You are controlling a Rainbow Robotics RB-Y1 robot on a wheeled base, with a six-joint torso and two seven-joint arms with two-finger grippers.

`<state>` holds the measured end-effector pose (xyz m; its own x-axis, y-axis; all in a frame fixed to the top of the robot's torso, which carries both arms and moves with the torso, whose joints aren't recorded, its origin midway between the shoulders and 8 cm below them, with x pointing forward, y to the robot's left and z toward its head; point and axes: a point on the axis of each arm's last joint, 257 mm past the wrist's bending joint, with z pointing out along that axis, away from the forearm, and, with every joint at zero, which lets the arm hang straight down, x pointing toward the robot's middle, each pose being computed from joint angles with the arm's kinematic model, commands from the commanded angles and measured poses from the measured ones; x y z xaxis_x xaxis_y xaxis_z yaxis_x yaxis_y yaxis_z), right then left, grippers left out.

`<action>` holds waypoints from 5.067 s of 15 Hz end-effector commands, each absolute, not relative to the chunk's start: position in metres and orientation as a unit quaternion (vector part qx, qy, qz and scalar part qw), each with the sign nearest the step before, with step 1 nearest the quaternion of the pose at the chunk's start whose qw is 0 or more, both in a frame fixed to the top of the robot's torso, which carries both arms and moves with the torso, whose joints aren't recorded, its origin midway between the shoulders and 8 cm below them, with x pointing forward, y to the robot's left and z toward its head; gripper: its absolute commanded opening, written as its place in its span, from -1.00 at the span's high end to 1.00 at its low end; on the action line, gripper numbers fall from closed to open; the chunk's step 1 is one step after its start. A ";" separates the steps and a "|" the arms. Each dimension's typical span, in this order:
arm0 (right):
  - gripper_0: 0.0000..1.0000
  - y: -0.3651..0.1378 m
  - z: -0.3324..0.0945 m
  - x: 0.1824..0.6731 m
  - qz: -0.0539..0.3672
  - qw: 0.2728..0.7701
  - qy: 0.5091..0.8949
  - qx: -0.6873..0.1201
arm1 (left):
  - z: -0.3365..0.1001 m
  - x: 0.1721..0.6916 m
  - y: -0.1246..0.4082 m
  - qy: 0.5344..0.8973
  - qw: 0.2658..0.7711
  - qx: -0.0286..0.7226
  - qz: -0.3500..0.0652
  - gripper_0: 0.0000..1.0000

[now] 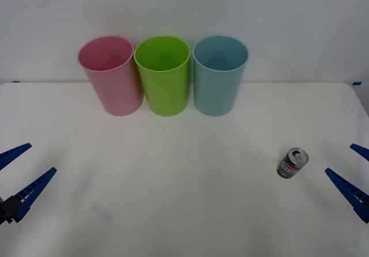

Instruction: Grasp the object on the table and drop it into the matching bin: aluminum can to the light blue bin, PET bottle to the pink bin.

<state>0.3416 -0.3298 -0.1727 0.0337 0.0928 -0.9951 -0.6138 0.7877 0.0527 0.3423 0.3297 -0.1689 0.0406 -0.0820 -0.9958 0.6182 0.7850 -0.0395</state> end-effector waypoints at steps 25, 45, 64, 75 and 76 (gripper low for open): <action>-1.00 -0.330 -0.306 0.345 0.188 0.630 0.722 -0.216 | -0.169 0.342 0.330 0.645 0.691 0.208 -0.253 -1.00; -1.00 -0.293 -0.314 0.431 0.139 0.650 0.730 -0.161 | -0.169 0.342 0.330 0.645 0.691 0.208 -0.253 -1.00; 1.00 -0.280 -0.316 0.447 0.130 0.648 0.734 -0.158 | -0.169 0.342 0.330 0.645 0.691 0.208 -0.253 -1.00; 1.00 -0.264 -0.302 0.440 0.160 0.657 0.716 -0.173 | -0.169 0.342 0.330 0.645 0.691 0.208 -0.253 -1.00; 1.00 -0.260 -0.293 0.442 0.161 0.663 0.709 -0.179 | -0.169 0.342 0.330 0.645 0.691 0.208 -0.253 -1.00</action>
